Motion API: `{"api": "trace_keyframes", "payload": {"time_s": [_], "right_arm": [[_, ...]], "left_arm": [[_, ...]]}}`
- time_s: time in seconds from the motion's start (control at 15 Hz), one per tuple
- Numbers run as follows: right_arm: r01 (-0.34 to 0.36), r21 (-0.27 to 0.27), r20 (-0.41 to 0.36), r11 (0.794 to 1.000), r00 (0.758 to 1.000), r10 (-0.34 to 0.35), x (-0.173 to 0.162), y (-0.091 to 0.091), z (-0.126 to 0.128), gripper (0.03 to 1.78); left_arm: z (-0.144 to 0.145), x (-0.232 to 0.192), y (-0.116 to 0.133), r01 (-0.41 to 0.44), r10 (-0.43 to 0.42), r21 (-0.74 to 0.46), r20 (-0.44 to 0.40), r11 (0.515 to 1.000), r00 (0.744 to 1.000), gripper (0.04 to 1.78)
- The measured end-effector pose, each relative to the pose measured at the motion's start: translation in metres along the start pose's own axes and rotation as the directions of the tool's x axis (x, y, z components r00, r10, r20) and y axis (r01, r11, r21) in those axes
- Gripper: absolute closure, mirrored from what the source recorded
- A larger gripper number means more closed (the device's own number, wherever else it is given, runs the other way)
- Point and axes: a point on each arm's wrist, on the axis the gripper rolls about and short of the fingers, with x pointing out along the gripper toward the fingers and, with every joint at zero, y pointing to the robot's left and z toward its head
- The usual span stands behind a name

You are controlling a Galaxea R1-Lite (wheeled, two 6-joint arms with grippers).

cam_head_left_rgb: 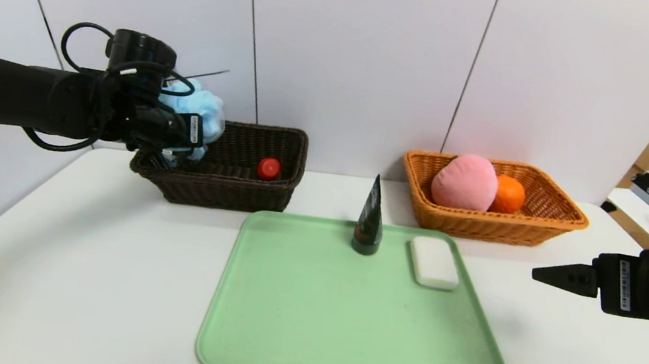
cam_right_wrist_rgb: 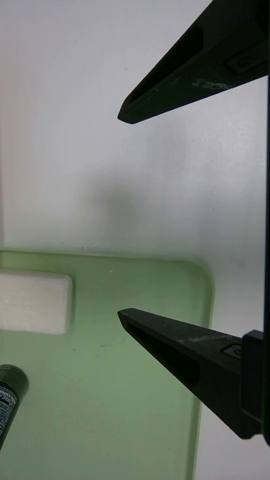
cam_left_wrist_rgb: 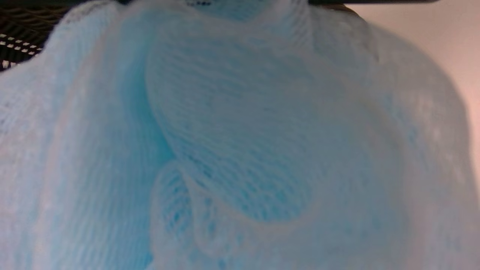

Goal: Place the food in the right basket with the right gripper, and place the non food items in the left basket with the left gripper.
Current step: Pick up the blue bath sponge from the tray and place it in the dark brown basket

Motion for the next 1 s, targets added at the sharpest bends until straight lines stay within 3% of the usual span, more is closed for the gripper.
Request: {"api": "trace_keyframes", "payload": {"time_s": [0.33, 0.67, 0.87, 1.0], "right_arm": [[0.001, -0.001, 0.001, 1.000, 1.000, -0.001, 0.000, 0.000, 0.000, 0.11], [0.000, -0.002, 0.004, 1.000, 1.000, 0.000, -0.001, 0.000, -0.001, 0.11], [0.002, -0.001, 0.001, 1.000, 1.000, -0.002, -0.002, 0.000, -0.002, 0.11], [0.000, -0.002, -0.001, 1.000, 1.000, 0.000, -0.002, 0.000, -0.004, 0.11]], "left_arm": [[-0.003, 0.013, 0.003, -0.011, 0.011, -0.006, -0.006, 1.000, 1.000, 0.65], [0.004, 0.005, 0.003, -0.005, 0.005, -0.018, 0.018, 1.000, 1.000, 0.40], [0.021, -0.033, -0.007, 0.045, -0.043, -0.023, 0.090, 0.999, 0.995, 0.31], [0.023, -0.074, -0.036, 0.147, -0.144, -0.023, 0.099, 0.989, 0.985, 0.26]]}}
